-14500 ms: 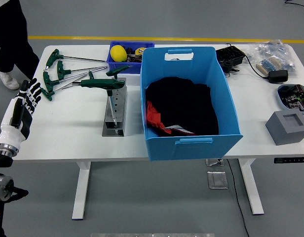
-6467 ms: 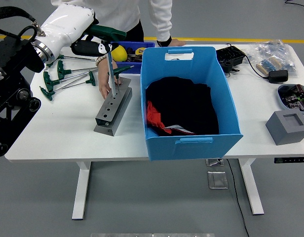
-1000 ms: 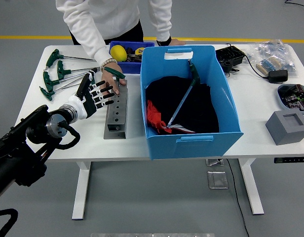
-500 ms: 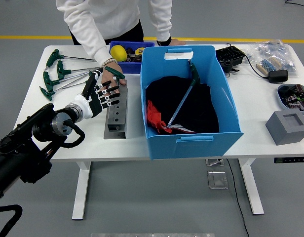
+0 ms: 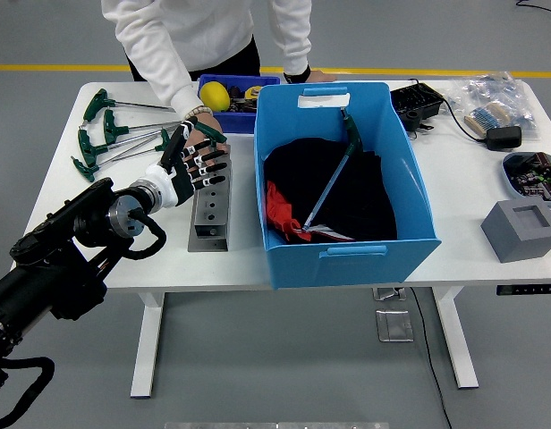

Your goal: Lift tool from toolbox,place it in box,lift tool from toolbox,place it in box

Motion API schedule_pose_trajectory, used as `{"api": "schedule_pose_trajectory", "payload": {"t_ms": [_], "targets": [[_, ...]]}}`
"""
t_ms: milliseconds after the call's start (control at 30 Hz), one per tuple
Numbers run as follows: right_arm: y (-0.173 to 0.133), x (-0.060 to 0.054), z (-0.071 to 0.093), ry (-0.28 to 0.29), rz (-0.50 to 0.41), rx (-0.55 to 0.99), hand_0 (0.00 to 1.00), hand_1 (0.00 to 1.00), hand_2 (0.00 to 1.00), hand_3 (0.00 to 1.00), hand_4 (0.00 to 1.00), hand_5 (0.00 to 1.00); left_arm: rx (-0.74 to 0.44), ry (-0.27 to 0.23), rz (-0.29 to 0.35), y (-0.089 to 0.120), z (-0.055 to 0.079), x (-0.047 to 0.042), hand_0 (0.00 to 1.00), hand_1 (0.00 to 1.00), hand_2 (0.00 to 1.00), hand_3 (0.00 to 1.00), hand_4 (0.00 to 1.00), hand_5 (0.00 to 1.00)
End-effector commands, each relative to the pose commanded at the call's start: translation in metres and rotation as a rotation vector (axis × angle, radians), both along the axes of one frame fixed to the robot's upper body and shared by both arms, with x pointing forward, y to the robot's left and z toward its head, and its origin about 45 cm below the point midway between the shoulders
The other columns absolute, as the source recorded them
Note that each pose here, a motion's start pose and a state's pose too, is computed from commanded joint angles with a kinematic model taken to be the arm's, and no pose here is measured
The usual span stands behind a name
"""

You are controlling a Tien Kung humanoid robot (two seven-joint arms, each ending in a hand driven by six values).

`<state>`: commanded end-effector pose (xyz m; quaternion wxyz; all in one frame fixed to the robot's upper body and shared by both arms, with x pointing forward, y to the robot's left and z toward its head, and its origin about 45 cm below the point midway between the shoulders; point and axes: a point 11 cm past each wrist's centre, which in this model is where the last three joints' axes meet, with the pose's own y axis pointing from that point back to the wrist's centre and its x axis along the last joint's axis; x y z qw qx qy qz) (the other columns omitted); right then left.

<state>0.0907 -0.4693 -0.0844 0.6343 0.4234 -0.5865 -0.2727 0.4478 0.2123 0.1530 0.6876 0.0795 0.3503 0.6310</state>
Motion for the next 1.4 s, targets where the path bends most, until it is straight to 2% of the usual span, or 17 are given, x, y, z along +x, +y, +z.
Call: {"api": "schedule_pose_trajectory", "payload": {"t_ms": [500,833,867,900,1167,1233,1267,1400], "targets": [[0.0,0.01,0.002,-0.009,0.024,-0.005,0.628,0.621,0.68,0.532,0.78,0.576,-0.013,-0.011,0.015,-0.006,0.005,0.0106,0.367,0.549,0.679,0.905,0.803,0.909],[0.001,0.015,0.003,-0.011,0.033,-0.006,0.629,0.621,0.68,0.532,0.781,0.577,-0.031,-0.002,0.025,-0.009,0.002,0.0127,0.383,0.553,0.691,0.904,0.807,0.914],[0.001,0.015,0.003,-0.011,0.034,-0.006,0.63,0.622,0.68,0.532,0.781,0.576,-0.034,-0.003,0.028,-0.009,0.002,0.0131,0.407,0.575,0.734,0.903,0.81,0.92],[0.001,0.015,0.003,-0.011,0.035,-0.006,0.63,0.622,0.68,0.532,0.781,0.576,-0.037,-0.005,0.03,-0.009,0.003,0.0133,0.407,0.575,0.734,0.903,0.81,0.92],[0.002,0.016,0.003,-0.007,0.04,-0.005,0.629,0.622,0.68,0.532,0.781,0.576,-0.085,-0.028,0.023,-0.016,0.015,0.0166,0.407,0.593,0.766,0.896,0.814,0.921],[0.002,0.015,0.003,-0.005,0.04,-0.005,0.629,0.622,0.68,0.532,0.781,0.576,-0.105,-0.033,0.019,-0.019,0.018,0.0167,0.407,0.593,0.766,0.896,0.814,0.921],[0.002,0.015,0.003,-0.004,0.04,-0.005,0.627,0.622,0.68,0.533,0.781,0.576,-0.113,-0.034,0.017,-0.021,0.019,0.0166,0.429,0.615,0.781,0.859,0.816,0.926],[0.001,0.014,0.003,-0.001,0.042,-0.004,0.627,0.622,0.68,0.533,0.781,0.576,-0.154,-0.041,0.01,-0.027,0.026,0.0156,0.429,0.615,0.781,0.859,0.816,0.926]]}}
